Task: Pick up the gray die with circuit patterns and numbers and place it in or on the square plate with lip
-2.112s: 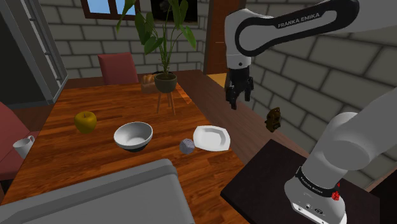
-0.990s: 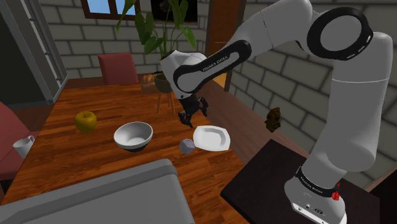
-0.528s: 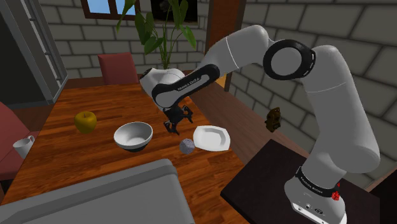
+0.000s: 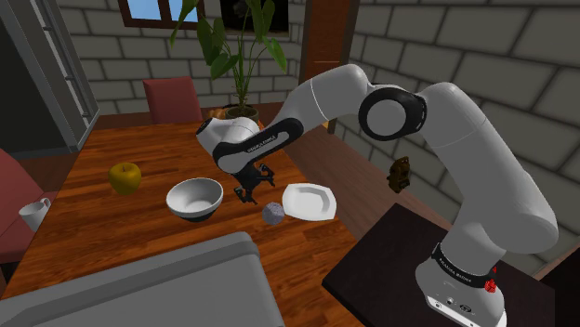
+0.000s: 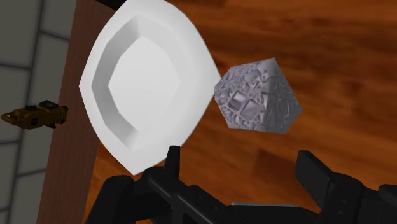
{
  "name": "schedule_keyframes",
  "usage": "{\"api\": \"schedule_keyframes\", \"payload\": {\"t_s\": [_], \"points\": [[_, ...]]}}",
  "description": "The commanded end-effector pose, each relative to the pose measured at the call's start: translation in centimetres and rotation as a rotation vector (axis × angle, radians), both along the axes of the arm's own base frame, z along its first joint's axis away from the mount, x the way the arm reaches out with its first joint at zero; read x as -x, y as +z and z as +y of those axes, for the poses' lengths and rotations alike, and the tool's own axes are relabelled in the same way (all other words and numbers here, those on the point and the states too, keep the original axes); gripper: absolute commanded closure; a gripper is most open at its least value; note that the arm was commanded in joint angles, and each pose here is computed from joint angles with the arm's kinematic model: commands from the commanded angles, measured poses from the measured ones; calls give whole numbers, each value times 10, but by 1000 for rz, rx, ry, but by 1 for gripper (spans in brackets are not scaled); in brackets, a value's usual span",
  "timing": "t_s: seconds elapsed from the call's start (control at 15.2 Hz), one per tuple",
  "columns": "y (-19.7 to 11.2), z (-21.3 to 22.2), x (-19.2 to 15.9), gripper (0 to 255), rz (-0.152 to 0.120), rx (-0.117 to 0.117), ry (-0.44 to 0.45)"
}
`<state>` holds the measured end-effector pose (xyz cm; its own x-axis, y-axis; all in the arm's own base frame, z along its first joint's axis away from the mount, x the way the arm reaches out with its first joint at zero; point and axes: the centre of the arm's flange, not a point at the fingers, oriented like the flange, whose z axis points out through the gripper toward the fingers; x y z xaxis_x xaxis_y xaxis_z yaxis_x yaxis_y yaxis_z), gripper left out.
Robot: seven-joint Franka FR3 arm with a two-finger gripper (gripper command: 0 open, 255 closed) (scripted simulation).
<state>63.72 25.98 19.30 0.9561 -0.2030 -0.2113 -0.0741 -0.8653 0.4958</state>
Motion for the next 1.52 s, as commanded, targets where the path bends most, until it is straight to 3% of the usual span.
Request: {"api": "schedule_keyframes", "payload": {"t_s": [0.0,0.66,0.73,1.32,1.39,1.45], "points": [[-9,-5,2,0,0,0,0],[-16,-8,4,0,0,0,0],[-16,-8,4,255,0,0,0],[-16,-8,4,255,0,0,0],[-16,-8,4,0,0,0,0],[4,-36,31,0,-96,-225,25]]}}
